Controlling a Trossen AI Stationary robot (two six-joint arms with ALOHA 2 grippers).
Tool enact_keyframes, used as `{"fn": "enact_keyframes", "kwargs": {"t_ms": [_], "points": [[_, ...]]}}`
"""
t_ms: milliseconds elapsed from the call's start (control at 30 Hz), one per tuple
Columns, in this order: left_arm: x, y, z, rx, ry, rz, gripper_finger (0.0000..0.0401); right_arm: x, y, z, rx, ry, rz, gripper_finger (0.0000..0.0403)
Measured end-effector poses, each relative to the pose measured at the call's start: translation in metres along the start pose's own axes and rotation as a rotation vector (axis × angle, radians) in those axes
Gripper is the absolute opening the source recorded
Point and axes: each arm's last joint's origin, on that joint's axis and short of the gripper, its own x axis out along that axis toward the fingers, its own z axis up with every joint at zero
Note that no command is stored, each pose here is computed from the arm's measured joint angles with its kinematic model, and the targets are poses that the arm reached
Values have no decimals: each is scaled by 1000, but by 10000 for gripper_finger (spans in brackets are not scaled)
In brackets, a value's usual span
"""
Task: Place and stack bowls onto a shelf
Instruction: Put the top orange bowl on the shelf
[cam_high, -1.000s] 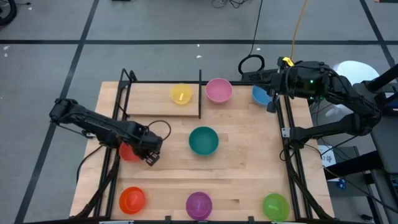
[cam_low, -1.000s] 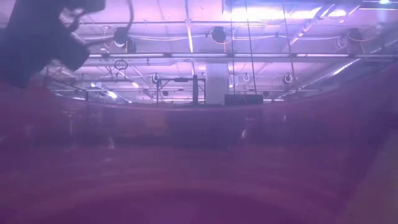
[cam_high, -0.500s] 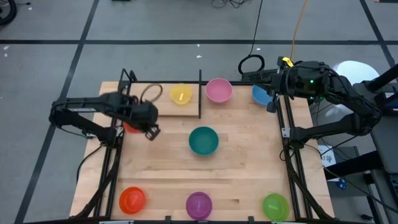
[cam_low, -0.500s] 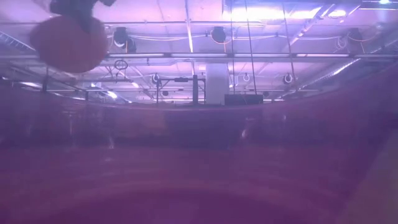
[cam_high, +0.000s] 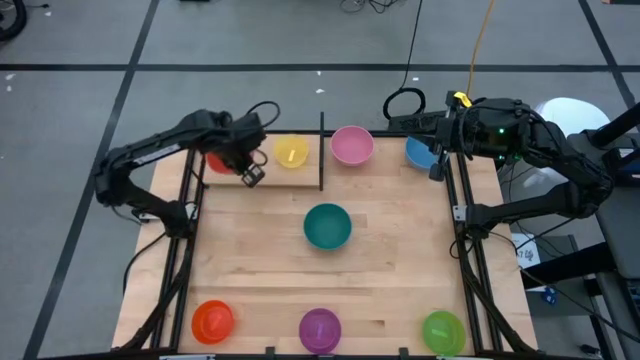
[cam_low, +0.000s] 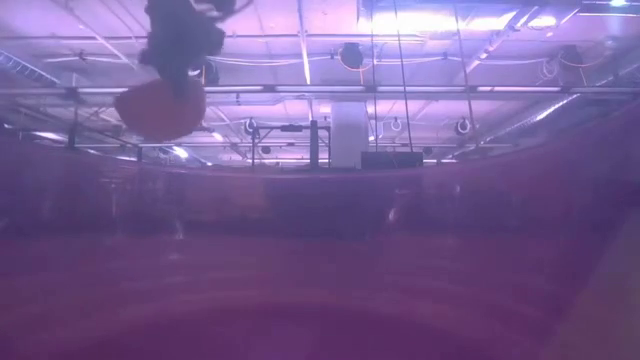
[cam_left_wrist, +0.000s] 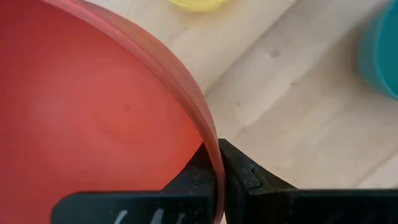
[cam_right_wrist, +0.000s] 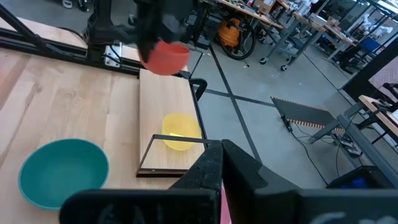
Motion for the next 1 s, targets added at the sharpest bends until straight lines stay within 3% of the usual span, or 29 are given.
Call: {"fn": "enact_keyframes", "kwargs": {"t_ms": [267,533,1000], "points": [[35,30,27,9,127,16,5,0,0,0,28,0,0,0],[64,42,41,17,247,17,5,0,0,0,28,0,0,0],[70,53,43,-21,283,19,4,0,0,0,28,0,0,0]]}}
